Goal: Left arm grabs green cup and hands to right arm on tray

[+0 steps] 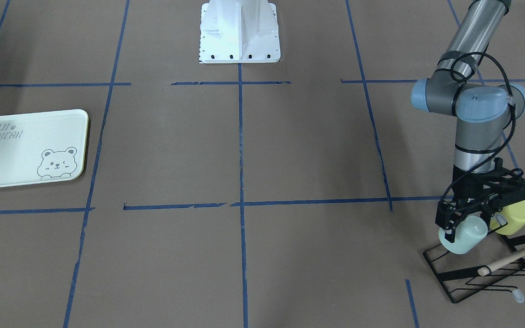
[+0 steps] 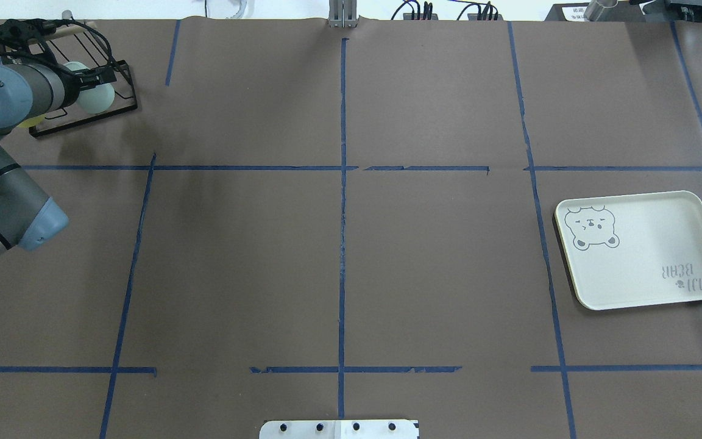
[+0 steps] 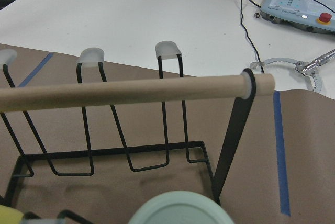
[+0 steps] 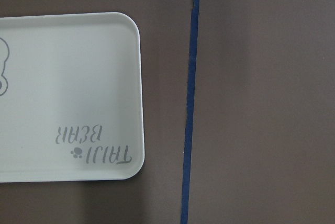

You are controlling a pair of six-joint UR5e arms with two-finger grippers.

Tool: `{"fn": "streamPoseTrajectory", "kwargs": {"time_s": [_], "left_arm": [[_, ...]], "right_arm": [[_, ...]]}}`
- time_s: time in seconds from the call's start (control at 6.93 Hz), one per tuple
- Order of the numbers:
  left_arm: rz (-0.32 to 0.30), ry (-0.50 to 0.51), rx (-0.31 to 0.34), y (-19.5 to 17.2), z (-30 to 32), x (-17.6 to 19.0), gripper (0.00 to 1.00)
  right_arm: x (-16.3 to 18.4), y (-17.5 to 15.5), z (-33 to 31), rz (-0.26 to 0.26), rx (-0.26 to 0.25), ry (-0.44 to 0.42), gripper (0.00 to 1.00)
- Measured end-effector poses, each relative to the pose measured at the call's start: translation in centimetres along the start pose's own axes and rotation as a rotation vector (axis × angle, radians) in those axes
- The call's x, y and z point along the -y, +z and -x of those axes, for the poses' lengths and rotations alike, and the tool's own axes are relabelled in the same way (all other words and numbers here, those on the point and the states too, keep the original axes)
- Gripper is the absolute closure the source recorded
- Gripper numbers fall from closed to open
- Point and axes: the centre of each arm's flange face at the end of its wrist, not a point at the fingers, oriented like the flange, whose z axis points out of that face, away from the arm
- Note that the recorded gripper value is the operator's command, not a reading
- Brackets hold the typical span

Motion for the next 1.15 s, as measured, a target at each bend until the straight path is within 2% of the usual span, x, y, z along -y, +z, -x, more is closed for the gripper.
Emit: {"fn": "streamPoseTrajectory", "kwargs": {"time_s": [0.43, 1.15], "left_arm": [[-0.001, 0.000, -0.005, 0.07, -0.60, 0.21, 0.13], [-0.004, 0.018, -0.013, -0.20, -0.84, 0.40, 0.17]], "right_arm": [[0.00, -0.01, 0.02, 0.000, 0.001, 0.000, 0.00], [0.00, -0.01, 0.02, 0.000, 0.002, 0.000, 0.00]]}}
